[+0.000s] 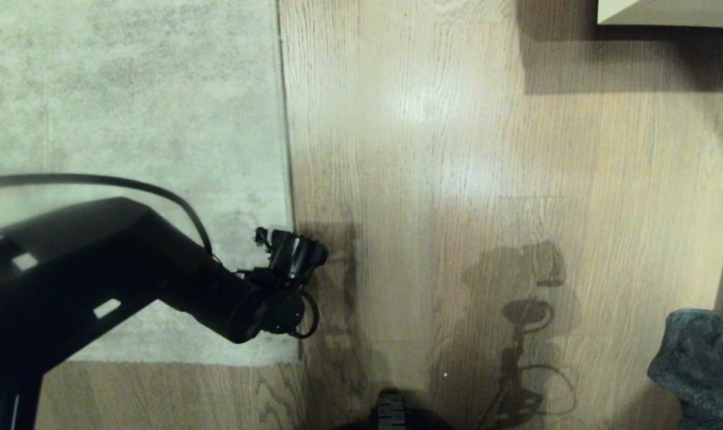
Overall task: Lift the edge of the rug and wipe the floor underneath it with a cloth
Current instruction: Lift up the carpet
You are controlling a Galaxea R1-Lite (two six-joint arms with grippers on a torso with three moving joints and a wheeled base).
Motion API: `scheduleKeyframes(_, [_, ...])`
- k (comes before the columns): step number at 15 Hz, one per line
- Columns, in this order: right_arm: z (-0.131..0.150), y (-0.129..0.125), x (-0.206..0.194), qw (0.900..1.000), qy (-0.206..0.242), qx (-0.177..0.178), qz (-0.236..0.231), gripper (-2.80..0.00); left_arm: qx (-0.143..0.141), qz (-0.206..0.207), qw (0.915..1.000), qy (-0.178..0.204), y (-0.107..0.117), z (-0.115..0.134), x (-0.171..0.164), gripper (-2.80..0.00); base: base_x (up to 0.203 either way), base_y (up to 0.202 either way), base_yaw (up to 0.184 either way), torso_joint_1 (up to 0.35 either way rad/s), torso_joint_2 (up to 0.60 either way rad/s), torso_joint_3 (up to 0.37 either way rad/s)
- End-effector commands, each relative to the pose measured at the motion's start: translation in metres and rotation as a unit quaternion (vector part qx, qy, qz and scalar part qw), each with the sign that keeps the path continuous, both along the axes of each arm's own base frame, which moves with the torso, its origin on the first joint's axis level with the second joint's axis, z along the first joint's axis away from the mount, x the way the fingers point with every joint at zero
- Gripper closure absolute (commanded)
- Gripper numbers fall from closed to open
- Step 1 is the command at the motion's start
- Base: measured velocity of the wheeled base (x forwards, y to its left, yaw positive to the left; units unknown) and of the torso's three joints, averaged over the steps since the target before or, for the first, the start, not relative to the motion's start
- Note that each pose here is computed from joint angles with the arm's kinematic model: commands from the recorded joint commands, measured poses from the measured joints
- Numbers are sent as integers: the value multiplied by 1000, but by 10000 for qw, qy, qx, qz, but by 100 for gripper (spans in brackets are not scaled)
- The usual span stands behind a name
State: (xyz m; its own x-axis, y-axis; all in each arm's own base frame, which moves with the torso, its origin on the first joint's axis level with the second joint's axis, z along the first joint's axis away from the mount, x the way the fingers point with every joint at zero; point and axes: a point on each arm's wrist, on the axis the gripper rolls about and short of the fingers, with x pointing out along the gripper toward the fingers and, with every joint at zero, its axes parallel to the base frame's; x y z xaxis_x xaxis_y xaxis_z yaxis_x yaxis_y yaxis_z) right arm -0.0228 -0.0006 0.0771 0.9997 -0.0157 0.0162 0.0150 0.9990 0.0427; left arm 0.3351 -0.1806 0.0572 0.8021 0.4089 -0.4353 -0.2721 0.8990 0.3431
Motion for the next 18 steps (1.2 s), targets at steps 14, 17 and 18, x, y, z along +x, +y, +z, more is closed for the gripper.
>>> scheduleKeyframes(14, [0, 0, 0, 10000, 4, 3, 4, 0, -159, -284, 9992, -223, -37, -2, 14, -280, 0, 0, 0, 0, 0, 0])
scheduleKeyframes(17, [0, 0, 0, 10000, 4, 3, 2, 0, -174, -298, 9991, -237, -37, 1, 12, -280, 0, 0, 0, 0, 0, 0])
scheduleKeyframes(18, [0, 0, 0, 10000, 4, 3, 2, 0, -163, -293, 9992, -221, -35, 4, 10, -280, 0, 0, 0, 0, 0, 0])
